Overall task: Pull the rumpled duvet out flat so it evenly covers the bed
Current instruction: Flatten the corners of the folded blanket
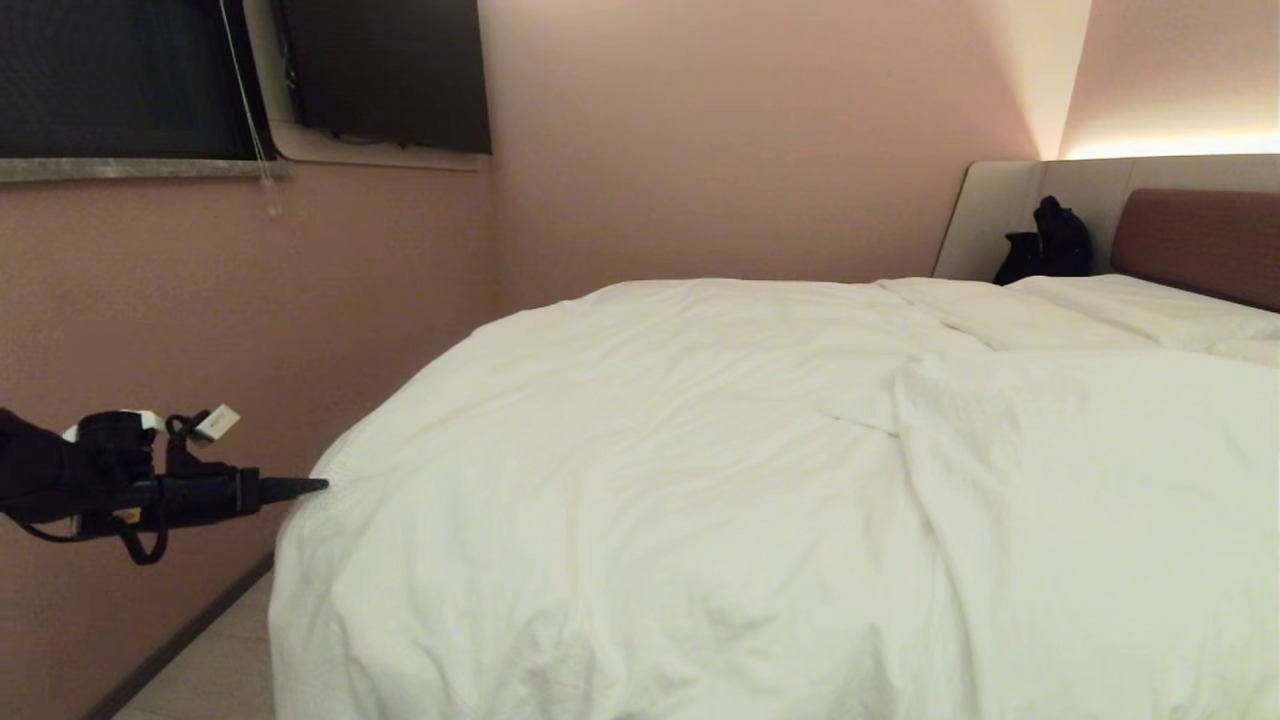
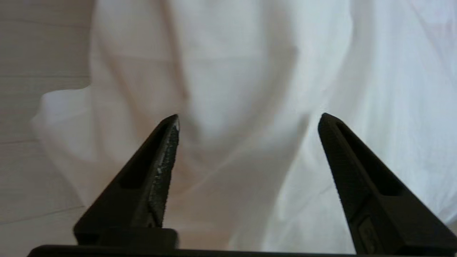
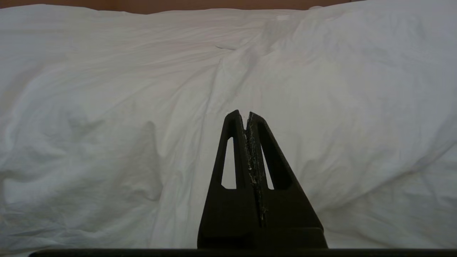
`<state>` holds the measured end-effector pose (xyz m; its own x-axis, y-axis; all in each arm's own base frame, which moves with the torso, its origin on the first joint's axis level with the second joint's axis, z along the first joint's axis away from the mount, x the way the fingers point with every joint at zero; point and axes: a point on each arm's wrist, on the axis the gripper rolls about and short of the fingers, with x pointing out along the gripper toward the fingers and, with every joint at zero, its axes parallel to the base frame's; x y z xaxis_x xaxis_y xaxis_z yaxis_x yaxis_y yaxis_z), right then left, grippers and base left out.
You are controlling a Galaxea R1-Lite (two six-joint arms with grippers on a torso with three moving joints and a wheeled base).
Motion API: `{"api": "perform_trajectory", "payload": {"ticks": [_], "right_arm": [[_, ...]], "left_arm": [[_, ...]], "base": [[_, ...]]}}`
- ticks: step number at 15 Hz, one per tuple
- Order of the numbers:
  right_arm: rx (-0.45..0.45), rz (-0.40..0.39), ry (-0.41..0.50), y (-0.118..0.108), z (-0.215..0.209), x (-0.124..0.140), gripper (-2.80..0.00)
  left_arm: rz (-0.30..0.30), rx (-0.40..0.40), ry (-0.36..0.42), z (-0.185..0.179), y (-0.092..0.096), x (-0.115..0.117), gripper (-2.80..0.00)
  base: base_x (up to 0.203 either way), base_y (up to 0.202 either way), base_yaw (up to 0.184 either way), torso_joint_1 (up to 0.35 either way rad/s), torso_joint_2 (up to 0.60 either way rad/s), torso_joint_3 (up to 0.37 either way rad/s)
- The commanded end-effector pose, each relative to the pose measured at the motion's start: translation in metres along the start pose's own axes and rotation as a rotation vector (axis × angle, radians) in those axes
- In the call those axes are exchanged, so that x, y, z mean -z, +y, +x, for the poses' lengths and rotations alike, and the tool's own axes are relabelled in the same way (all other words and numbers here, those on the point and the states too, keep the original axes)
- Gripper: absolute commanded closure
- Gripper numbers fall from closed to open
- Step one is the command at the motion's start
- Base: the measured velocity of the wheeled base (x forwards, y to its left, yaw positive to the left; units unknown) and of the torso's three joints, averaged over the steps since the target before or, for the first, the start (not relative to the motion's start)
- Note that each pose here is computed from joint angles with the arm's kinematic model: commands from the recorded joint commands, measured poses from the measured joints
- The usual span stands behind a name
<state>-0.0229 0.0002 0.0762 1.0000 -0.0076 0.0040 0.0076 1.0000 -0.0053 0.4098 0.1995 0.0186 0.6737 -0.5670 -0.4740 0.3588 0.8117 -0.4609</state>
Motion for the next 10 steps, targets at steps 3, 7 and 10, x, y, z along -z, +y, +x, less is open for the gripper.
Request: {"api": "perform_trajectory", "payload": {"ticks": [3, 7, 10], "right_arm": [[0.0, -0.001, -0.001, 0.0, 0.0, 0.0, 0.0], [0.0, -0.001, -0.001, 0.0, 0.0, 0.0, 0.0], [0.0, -0.001, -0.001, 0.0, 0.0, 0.0, 0.0]], "left_arm": [[0.014, 0.001, -0.003, -0.003, -0.003, -0.002, -2.8], [0.029, -0.008, 0.001, 0.005, 0.003, -0.003, -2.8], [0.036, -0.003, 0.01, 0.011, -0.002, -0.004, -2.8]], "base": [[0.0, 0.0, 0.0, 0.0, 0.0, 0.0], [0.0, 0.0, 0.0, 0.0, 0.0, 0.0], [0.0, 0.0, 0.0, 0.0, 0.0, 0.0]]}}
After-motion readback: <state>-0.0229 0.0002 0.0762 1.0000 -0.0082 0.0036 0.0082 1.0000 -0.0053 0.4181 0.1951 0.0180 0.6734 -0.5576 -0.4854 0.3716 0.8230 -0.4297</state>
